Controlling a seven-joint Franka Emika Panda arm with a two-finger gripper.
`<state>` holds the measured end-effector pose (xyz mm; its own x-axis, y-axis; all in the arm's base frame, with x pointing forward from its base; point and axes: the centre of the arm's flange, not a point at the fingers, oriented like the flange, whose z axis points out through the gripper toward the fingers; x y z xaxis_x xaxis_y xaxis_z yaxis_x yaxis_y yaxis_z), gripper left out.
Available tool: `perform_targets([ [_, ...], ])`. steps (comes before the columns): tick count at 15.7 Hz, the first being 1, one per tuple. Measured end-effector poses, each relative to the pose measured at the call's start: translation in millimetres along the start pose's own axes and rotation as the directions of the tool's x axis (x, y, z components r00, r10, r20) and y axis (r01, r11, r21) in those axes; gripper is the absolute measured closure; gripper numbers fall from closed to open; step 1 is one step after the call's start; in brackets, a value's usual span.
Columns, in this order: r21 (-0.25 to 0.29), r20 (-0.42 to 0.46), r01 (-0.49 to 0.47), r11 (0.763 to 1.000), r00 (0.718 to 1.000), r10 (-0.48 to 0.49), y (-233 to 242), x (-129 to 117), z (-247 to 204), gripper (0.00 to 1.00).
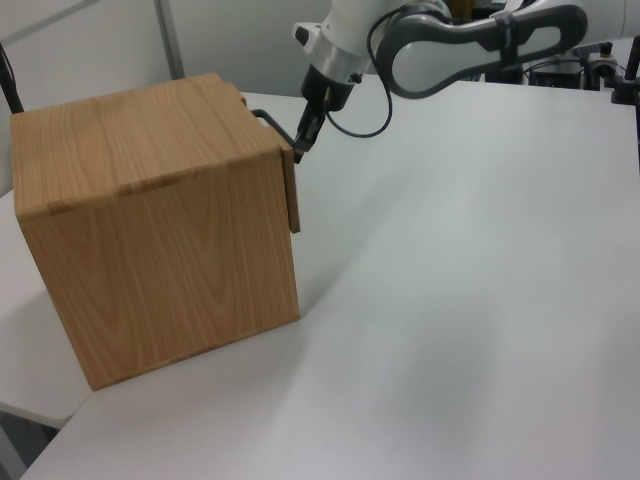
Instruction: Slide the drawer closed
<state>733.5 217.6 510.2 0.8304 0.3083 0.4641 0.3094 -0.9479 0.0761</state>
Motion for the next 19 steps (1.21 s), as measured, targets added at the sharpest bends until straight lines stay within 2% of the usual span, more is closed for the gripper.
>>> perform_targets([
  [6,0.003,-0.041,-0.024,1.000,0.999,0.024,-6.0,5.4,-2.8,1.00],
  [10,0.000,-0.084,-0.056,0.998,0.995,0.055,1.5,13.3,-31.0,1.00],
  [12,-0.007,-0.076,-0.086,0.996,0.993,0.085,24.5,4.2,-49.7,0.98],
  [14,-0.013,-0.028,-0.119,0.993,0.993,0.119,48.8,-16.7,-65.3,0.96],
  [16,-0.033,0.048,-0.163,0.986,0.985,0.164,79.7,-50.0,-90.1,0.81],
  [19,-0.067,0.207,-0.221,0.973,0.951,0.230,113.9,-104.9,-135.9,0.50],
])
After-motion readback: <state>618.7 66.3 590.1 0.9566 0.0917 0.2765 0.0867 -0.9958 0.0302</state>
